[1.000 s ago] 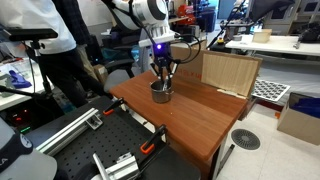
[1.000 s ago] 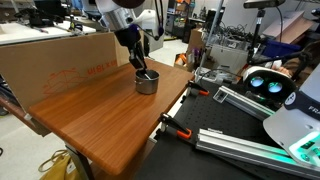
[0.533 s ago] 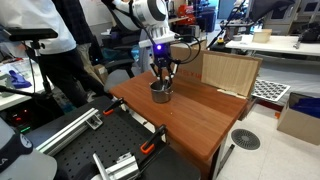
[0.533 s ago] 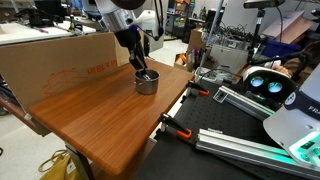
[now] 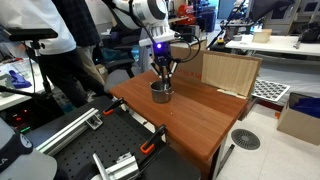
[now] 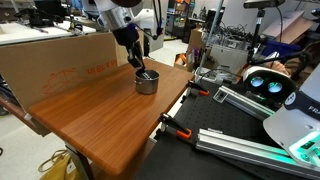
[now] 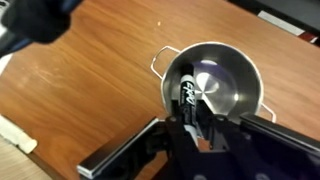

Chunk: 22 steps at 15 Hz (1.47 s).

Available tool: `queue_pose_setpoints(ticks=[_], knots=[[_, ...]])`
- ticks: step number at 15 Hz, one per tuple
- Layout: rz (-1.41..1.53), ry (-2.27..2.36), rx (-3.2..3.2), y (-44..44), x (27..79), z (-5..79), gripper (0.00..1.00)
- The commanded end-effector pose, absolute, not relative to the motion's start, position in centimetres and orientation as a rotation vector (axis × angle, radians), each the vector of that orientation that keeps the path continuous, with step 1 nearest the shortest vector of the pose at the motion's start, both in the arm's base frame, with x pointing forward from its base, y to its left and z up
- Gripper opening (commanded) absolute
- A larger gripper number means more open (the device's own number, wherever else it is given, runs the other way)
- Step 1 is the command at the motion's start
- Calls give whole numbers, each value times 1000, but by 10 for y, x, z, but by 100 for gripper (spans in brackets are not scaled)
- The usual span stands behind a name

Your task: Remove the black marker from the pot and put it on the table

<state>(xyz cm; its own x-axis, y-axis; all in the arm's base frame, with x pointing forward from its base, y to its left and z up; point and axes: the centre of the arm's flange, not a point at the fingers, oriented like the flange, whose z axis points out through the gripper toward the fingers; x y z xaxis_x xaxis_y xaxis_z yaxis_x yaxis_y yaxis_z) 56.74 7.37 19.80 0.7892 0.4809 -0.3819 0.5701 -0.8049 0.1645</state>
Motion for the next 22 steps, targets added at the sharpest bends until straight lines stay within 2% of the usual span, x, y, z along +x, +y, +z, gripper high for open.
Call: queue_pose_setpoints(ticks=[1, 13, 22], knots=[[-450, 799, 2736, 69, 571, 211, 6], [-216, 679, 2836, 44, 562, 313, 5], [-336, 415, 2862, -32, 566, 338, 5]])
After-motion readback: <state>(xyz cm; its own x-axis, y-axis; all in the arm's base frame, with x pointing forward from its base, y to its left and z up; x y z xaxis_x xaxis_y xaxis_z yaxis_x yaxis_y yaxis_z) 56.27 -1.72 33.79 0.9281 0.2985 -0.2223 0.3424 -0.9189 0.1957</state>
